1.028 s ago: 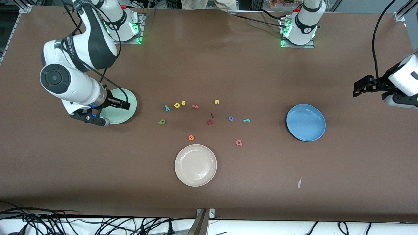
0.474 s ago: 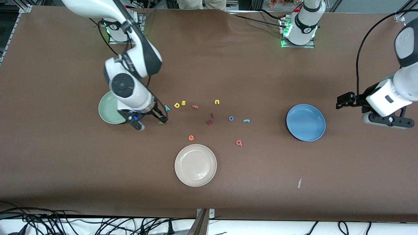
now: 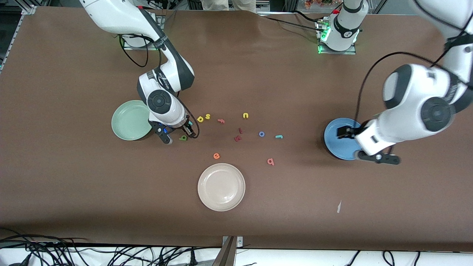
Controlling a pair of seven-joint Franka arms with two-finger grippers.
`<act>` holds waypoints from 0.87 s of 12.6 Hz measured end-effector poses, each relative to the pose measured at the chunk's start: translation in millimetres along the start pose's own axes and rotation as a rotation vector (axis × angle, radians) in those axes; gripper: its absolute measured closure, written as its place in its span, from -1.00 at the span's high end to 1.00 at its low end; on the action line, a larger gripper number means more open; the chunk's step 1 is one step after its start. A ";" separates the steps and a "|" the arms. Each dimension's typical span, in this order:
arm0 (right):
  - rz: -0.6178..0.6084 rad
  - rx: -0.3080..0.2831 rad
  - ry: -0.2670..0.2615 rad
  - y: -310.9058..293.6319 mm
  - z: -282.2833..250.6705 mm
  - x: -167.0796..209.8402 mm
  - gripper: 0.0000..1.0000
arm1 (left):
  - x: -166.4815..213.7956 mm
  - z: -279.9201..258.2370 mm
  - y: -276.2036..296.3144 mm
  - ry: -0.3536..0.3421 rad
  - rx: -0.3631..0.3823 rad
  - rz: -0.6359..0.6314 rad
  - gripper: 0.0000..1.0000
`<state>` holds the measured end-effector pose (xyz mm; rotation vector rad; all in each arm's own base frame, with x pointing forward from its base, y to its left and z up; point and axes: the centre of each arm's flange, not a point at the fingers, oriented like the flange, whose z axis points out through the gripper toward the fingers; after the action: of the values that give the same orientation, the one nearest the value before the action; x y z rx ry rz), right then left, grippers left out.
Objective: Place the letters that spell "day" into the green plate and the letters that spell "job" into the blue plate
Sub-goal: 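Move the right gripper to the teal y while the left gripper reaches letters, then grasp the teal y with the right gripper while the left gripper lowers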
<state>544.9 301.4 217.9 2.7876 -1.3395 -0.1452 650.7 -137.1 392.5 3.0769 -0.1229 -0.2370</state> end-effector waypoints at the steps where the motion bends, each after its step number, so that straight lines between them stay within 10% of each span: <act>1: 0.002 0.000 0.001 6.3 11.3 0.1 0.57 | 3.9 18.3 23.7 -0.003 0.001 -0.039 1.00; 11: 0.074 -0.011 -0.002 19.5 32.7 -3.5 0.57 | -16.0 149.1 176.7 0.044 -0.014 -0.236 1.00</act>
<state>524.3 291.9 187.2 2.7254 -1.4355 -0.1525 598.6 -318.6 258.2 3.0761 0.2433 -0.1784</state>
